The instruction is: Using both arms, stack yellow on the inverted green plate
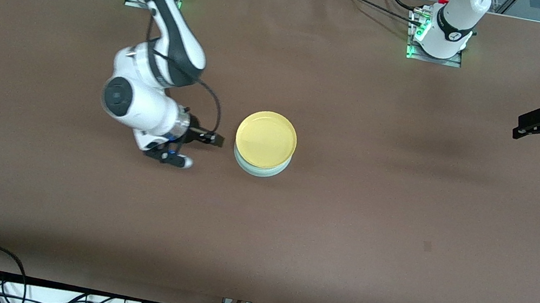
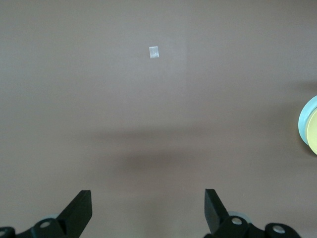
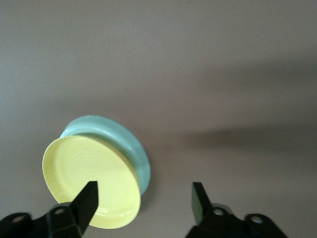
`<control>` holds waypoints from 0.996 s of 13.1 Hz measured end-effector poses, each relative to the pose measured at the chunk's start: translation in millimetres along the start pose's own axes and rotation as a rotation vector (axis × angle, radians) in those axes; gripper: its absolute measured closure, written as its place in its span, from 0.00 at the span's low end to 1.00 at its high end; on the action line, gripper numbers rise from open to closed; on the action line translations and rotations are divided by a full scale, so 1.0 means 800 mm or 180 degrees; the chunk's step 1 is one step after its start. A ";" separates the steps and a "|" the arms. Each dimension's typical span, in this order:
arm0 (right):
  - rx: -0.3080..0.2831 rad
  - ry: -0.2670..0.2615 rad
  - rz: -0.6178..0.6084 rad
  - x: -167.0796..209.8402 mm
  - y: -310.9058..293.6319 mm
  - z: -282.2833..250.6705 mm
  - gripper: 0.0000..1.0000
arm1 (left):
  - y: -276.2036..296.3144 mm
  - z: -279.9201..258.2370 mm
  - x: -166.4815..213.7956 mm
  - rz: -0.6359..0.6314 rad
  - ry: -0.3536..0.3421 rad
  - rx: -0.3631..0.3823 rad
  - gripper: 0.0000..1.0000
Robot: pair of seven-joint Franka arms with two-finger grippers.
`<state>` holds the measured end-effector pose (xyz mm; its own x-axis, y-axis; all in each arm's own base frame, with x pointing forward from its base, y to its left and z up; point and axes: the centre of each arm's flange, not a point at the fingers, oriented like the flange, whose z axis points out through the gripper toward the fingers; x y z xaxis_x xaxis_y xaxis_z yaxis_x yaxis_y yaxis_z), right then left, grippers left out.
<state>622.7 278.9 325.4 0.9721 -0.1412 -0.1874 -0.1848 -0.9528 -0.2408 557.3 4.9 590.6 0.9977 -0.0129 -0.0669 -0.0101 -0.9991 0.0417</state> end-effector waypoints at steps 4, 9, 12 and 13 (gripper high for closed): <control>-0.0466 0.0092 -0.0050 0.044 0.061 -0.106 0.00 | 0.003 0.009 0.013 0.0009 -0.0031 0.0017 0.00; -0.0694 -0.0004 -0.0256 0.067 0.177 -0.199 0.00 | 0.006 0.017 0.019 0.0018 -0.0068 0.0024 0.00; -0.0750 -0.0048 -0.0288 0.052 0.212 -0.263 0.00 | 0.009 0.026 0.023 0.0029 -0.0109 0.0029 0.00; -0.0808 -0.0057 -0.0350 0.045 0.218 -0.281 0.00 | 0.015 0.026 0.024 0.0059 -0.0109 0.0029 0.00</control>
<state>657.7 47.0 490.7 0.9812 -0.0307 -0.1907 -0.0341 -0.9993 -0.0146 574.6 -8.5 569.0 0.9944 -0.0327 -0.1002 -0.0294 -0.9990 0.0342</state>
